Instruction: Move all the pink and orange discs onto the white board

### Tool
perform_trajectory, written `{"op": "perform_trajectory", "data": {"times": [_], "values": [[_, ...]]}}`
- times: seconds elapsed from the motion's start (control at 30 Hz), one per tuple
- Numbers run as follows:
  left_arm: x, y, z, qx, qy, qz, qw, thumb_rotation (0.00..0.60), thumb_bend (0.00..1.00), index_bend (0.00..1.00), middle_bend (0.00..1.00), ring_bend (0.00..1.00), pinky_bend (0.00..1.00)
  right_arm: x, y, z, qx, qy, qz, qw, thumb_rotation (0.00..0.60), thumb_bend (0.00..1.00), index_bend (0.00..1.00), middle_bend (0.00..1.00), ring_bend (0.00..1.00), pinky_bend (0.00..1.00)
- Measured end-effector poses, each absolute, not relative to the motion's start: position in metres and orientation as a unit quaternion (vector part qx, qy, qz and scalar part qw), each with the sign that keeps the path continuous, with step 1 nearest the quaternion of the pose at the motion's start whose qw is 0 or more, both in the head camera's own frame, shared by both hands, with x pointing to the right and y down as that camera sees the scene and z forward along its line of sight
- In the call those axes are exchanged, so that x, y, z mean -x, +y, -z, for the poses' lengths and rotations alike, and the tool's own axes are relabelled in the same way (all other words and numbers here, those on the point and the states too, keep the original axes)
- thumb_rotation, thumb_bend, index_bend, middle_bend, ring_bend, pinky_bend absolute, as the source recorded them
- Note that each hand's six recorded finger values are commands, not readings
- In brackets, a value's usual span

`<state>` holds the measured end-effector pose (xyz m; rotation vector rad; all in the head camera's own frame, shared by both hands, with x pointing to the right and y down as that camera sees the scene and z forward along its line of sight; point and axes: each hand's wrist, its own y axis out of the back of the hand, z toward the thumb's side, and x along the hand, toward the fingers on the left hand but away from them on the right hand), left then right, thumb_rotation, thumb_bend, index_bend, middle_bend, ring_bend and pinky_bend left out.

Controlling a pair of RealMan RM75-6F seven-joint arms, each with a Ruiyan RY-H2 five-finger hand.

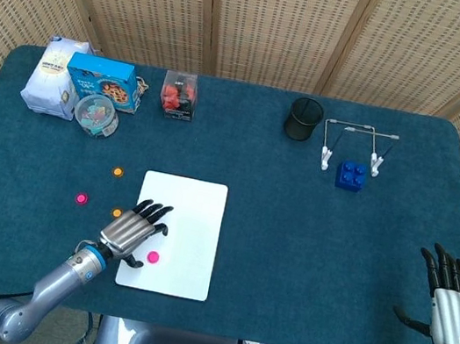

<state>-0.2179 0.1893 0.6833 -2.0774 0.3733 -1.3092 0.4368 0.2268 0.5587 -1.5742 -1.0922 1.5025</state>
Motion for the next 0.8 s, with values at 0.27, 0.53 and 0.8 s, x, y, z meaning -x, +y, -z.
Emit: {"op": "perform_trajectory", "data": {"times": [0.27, 0.53, 0.8], "values": [[0.268, 0.164, -0.697, 0.760, 0.195, 0.536, 0.312, 0.600, 0.29, 0.37, 0.00, 0.00, 0.00, -0.436, 0.227, -0.559, 0.607, -0.419, -0.579, 0.347, 0.600, 0.00, 0.00, 0.00, 0.00, 0.00], [0.302, 0.157, -0.716, 0.743, 0.207, 0.564, 0.295, 0.600, 0.30, 0.38, 0.00, 0.00, 0.00, -0.436, 0.227, -0.559, 0.608, -0.418, -0.580, 0.345, 0.600, 0.00, 0.00, 0.00, 0.00, 0.00], [0.308, 0.161, -0.728, 0.740, 0.207, 0.573, 0.284, 0.600, 0.32, 0.38, 0.00, 0.00, 0.00, -0.436, 0.227, -0.560, 0.608, -0.418, -0.581, 0.343, 0.600, 0.00, 0.00, 0.00, 0.00, 0.00]]}}
